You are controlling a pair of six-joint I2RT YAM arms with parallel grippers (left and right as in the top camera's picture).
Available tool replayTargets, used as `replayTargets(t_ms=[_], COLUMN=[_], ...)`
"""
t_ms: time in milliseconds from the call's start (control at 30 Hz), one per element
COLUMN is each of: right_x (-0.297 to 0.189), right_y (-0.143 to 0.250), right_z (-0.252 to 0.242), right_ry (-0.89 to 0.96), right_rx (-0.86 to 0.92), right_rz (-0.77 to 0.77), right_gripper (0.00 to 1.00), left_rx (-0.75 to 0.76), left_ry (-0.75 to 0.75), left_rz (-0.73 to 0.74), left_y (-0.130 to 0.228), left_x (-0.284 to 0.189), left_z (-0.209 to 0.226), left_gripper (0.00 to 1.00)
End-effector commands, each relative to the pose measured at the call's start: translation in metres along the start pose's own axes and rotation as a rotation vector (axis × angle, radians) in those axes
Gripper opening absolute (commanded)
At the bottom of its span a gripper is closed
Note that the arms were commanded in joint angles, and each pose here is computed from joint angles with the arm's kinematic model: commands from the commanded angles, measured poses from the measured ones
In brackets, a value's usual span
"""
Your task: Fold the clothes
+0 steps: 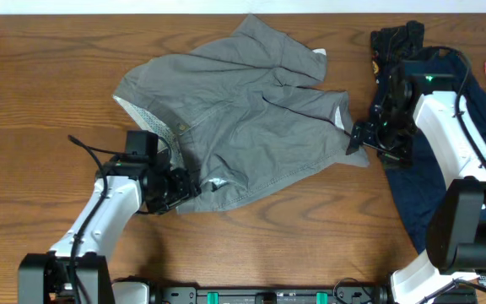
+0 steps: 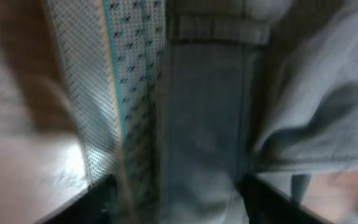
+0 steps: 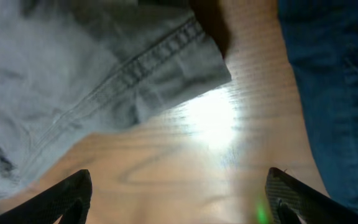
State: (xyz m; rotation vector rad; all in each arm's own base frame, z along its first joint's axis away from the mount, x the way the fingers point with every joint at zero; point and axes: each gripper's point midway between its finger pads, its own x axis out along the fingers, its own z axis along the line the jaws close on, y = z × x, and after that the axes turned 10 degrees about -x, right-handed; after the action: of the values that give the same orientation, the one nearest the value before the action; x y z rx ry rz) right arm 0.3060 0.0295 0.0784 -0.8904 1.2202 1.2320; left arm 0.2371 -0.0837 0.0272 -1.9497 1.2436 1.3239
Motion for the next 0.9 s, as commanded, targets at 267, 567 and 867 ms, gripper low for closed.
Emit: replayTargets(t_ms=[267, 567, 867], right_x=[0.018, 0.009, 0.027], right_y=[-0.017, -0.066, -0.082], right_z=[-0.02, 0.004, 0.01], right_ry=[0.051, -0.038, 0.009], right_rx=[0.093, -0.083, -0.175], right_rz=[-0.109, -0.307, -0.33], right_gripper=[0.88, 0.72, 0.52], left_rx=[-0.176, -0.325, -0.313], left_ry=[-0.134, -0.229, -0.282], left_rz=[0.245, -0.034, -0.092], left_y=[0.061, 0.019, 0.009], left_x=[-0.031, -0.06, -0.063], left_z=[0.041, 0.079, 0.088], left_gripper=[0.06, 0.06, 0.06])
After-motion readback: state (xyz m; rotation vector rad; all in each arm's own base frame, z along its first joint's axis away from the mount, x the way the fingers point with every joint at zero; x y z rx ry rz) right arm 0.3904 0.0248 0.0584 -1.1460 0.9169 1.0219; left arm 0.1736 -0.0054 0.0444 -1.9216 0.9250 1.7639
